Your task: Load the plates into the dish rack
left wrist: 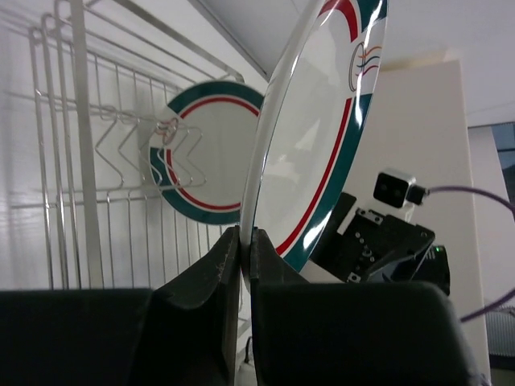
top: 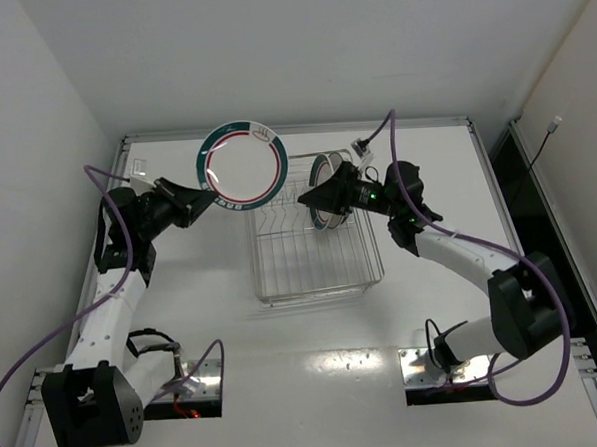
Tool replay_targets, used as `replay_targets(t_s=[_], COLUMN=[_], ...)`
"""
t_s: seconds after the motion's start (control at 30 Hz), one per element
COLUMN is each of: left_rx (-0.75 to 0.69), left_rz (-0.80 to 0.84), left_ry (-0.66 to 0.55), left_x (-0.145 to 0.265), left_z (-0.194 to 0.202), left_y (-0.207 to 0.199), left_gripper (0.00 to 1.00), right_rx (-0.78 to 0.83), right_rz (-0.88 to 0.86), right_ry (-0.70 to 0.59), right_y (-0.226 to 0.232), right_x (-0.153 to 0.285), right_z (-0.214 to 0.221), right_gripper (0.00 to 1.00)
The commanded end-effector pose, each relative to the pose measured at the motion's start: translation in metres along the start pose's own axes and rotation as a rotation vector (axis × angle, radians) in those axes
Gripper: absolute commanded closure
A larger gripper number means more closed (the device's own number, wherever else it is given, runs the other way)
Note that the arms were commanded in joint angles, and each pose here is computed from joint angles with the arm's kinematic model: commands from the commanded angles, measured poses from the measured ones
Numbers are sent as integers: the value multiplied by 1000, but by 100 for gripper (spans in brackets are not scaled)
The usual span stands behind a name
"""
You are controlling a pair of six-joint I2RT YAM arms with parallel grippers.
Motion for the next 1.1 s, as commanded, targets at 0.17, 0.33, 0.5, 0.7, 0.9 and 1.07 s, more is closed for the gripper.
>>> replay_targets(t_s=[0.17,0.33,0.5,0.7,0.9,1.07], left_rx=[-21,-10,-9,-12,-52,-56], left_rz=[96,121,147,167,112,117], left_ry=[86,128,142,149,124,113], left_x=[7,4,4,6,2,2], left_z=[29,43,51,54,48,46], left_y=[-26,-34,-45,-56,-53,-56], left_gripper=[99,99,99,99,99,99], right_rx=[84,68,54,65,99,130], right_rz=[-256,-236,-224,-219,-232,-204], right_ry=[-66,-40,-31,-7,-33,-69], right_y=[47,38,31,30,34,36], right_x=[0,-6,-9,-11,-2,13], right_z=[-31,-30,-27,-28,-38,-55], right_gripper=[33,38,52,60,53,52])
Point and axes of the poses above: each gripper's point midway between its finger pads, its own x axis back along the fingers, its own y axis along the line the jaws close on, z = x × y, the point moved 5 cm from there along x, back along the fingers, and after that the axes turned 6 degrees about x, right-handed, at the moved point
